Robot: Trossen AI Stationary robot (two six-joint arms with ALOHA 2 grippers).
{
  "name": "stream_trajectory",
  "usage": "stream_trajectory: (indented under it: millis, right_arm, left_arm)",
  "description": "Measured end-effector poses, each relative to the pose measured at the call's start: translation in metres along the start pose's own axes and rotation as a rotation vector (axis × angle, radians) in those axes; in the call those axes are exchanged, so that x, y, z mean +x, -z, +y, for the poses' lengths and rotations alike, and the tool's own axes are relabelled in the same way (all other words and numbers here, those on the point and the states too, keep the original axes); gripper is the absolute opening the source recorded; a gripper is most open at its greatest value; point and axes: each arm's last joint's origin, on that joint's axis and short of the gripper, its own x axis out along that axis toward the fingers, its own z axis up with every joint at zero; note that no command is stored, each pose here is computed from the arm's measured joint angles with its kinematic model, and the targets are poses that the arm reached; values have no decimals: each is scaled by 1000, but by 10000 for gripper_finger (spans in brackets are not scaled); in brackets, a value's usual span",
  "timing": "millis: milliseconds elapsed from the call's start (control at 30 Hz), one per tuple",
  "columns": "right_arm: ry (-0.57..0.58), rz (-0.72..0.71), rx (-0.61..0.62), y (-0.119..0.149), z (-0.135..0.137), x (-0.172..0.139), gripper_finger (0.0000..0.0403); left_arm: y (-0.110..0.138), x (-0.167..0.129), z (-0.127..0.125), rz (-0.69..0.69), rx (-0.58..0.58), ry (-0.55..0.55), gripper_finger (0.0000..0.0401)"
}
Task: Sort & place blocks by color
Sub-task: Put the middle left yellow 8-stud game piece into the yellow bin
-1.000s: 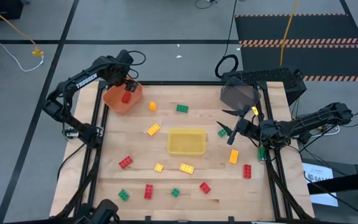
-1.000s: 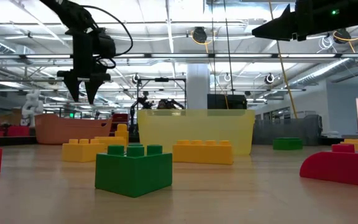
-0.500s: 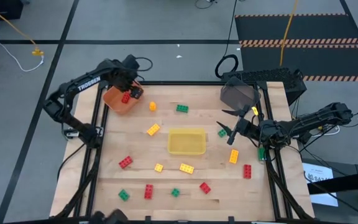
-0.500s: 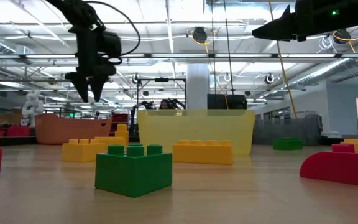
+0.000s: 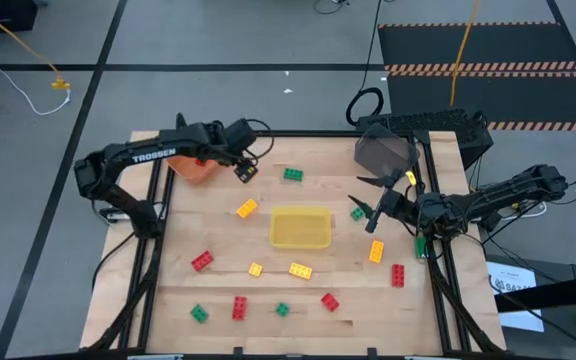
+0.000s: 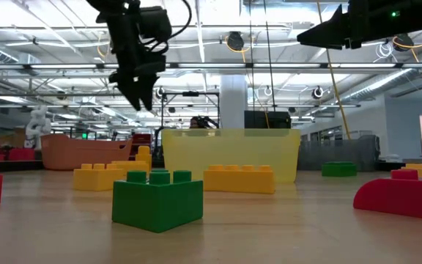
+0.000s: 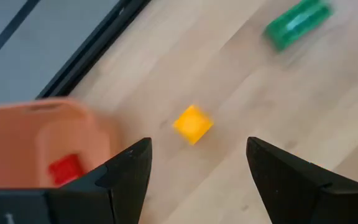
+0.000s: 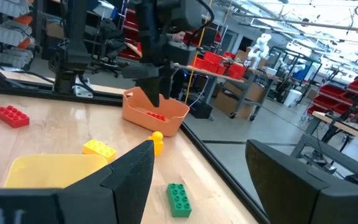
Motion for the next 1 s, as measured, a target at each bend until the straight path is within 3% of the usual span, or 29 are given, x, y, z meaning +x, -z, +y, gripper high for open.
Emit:
stream_trajectory:
  millis: [167, 300, 433, 567, 700, 1000]
  right_arm:
    - [0, 0, 15, 0, 0, 0, 247]
    - [-3, 9, 9, 1, 0, 0, 247]
    - [-8, 29, -7, 4, 1, 0, 247]
    - [-6, 30, -5, 4, 1, 0, 247]
    - [-7, 35, -3, 4, 1, 0, 247]
    - [-8, 41, 1, 5, 1, 0, 247]
  left_arm:
    - [2, -1, -11, -2, 52, 17, 262]
    - [9, 14, -14, 124, 85, 16, 262]
    - [14, 32, -39, 208, 122, 113, 262]
    - [24, 55, -64, 283, 198, 58, 262]
    - [33, 77, -73, 386, 199, -13, 262]
    - [35, 81, -75, 409, 139, -4, 262]
